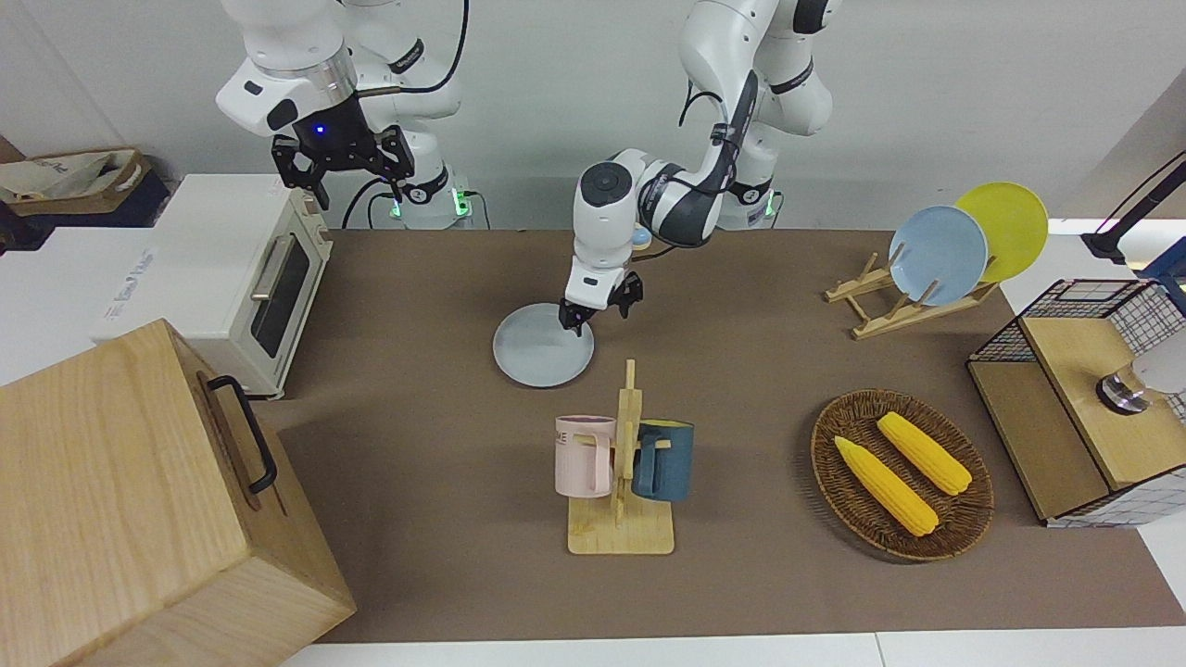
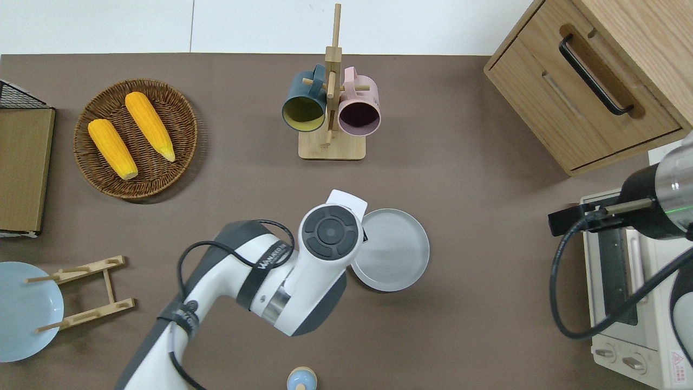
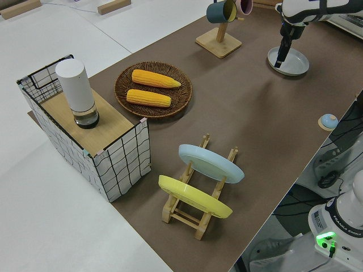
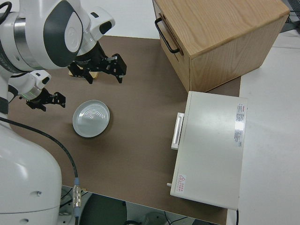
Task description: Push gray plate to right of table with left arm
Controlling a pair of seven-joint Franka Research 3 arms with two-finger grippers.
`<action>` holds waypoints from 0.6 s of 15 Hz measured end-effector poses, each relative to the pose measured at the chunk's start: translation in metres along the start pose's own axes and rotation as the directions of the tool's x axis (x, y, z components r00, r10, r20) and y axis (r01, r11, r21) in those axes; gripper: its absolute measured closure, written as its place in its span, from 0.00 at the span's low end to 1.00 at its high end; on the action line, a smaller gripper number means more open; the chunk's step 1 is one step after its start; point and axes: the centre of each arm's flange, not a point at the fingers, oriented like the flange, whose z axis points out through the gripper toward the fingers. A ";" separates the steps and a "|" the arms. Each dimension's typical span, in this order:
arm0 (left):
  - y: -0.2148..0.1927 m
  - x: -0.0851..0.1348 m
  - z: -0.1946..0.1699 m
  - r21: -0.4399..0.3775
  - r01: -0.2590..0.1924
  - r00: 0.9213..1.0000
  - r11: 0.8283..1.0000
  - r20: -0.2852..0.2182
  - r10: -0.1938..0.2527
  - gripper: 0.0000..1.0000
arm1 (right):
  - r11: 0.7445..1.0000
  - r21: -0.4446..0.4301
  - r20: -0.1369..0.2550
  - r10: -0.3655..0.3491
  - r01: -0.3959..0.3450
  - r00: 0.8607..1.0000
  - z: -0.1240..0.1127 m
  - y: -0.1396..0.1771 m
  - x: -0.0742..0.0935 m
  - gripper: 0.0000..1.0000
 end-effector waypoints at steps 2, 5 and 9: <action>-0.057 0.039 -0.038 0.005 -0.055 0.998 0.998 0.020 0.055 0.00 | 1.000 0.000 0.000 0.000 0.000 1.000 0.000 0.000 0.000 0.01; -0.123 0.073 -0.075 -0.004 -0.092 0.995 0.996 0.035 0.092 0.00 | 1.000 0.000 0.000 0.000 0.000 1.000 0.000 0.000 0.000 0.01; -0.205 0.093 -0.124 -0.045 -0.188 0.981 0.981 0.027 0.190 0.00 | 1.000 0.000 0.000 0.000 0.000 1.000 0.000 0.000 0.000 0.01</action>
